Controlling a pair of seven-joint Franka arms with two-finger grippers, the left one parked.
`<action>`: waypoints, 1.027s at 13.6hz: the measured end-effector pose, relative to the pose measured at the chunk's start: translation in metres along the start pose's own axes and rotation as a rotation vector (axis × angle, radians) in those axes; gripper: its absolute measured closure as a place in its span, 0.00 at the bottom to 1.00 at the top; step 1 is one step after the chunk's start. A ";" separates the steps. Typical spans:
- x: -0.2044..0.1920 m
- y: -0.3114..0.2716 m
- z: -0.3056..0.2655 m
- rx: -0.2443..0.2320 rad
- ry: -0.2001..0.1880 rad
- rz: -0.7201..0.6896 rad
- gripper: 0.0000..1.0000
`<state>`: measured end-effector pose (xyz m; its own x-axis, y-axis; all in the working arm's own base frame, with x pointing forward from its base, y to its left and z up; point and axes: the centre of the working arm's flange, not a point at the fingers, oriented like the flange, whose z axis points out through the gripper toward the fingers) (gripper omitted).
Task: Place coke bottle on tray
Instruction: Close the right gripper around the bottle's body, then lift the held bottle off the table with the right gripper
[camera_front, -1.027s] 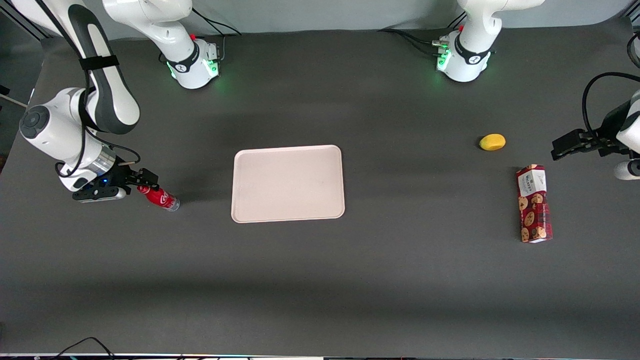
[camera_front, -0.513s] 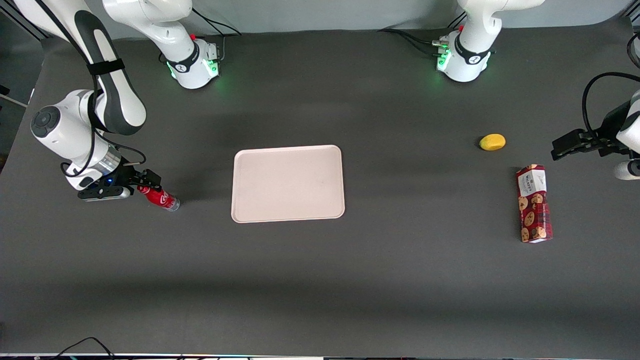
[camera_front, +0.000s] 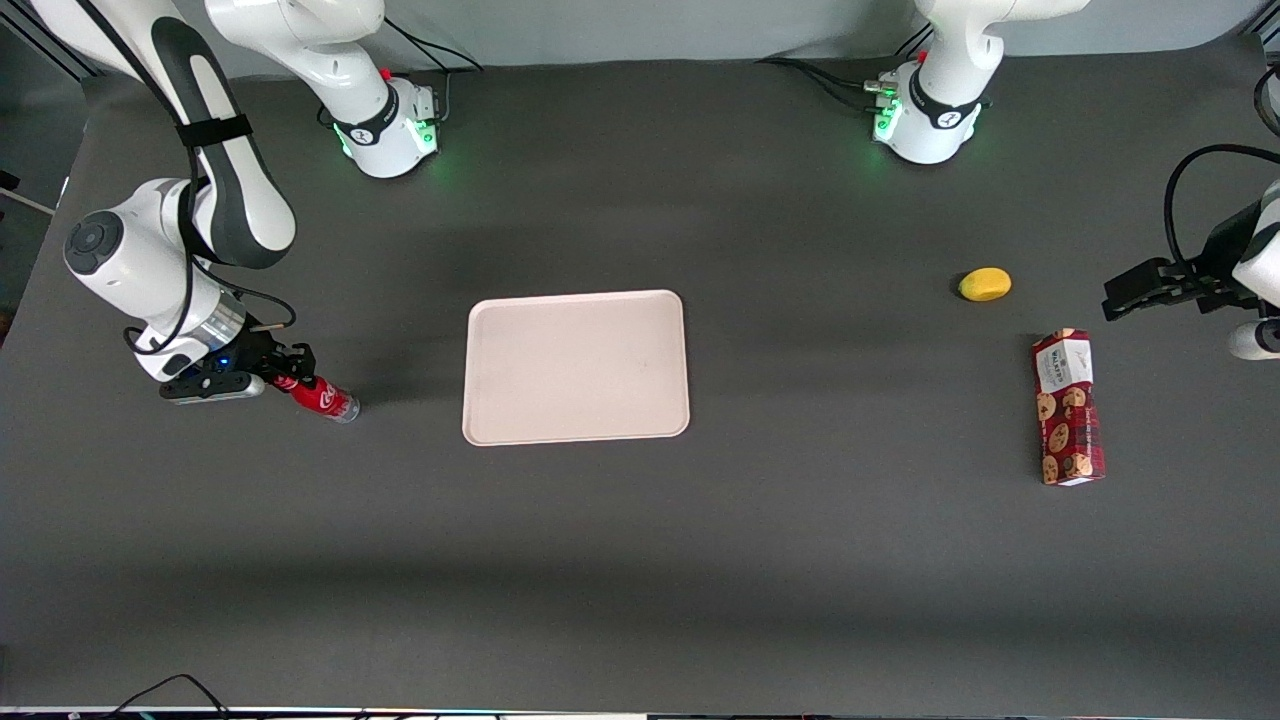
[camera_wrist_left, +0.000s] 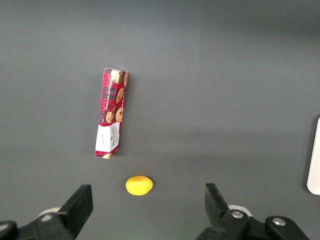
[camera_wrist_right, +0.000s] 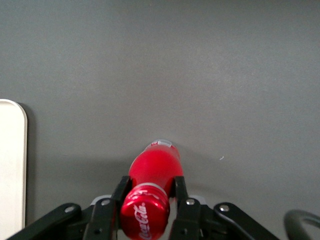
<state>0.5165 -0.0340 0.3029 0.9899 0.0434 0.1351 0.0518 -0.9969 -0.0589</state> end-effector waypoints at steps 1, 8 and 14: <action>0.000 0.000 0.000 0.000 0.000 0.000 0.60; 0.043 -0.011 -0.063 0.041 -0.120 -0.049 0.60; 0.066 -0.038 -0.216 0.013 -0.231 -0.147 0.60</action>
<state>0.5518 -0.0073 0.5276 0.9753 0.2034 -0.0859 0.1979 -0.9778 -0.0685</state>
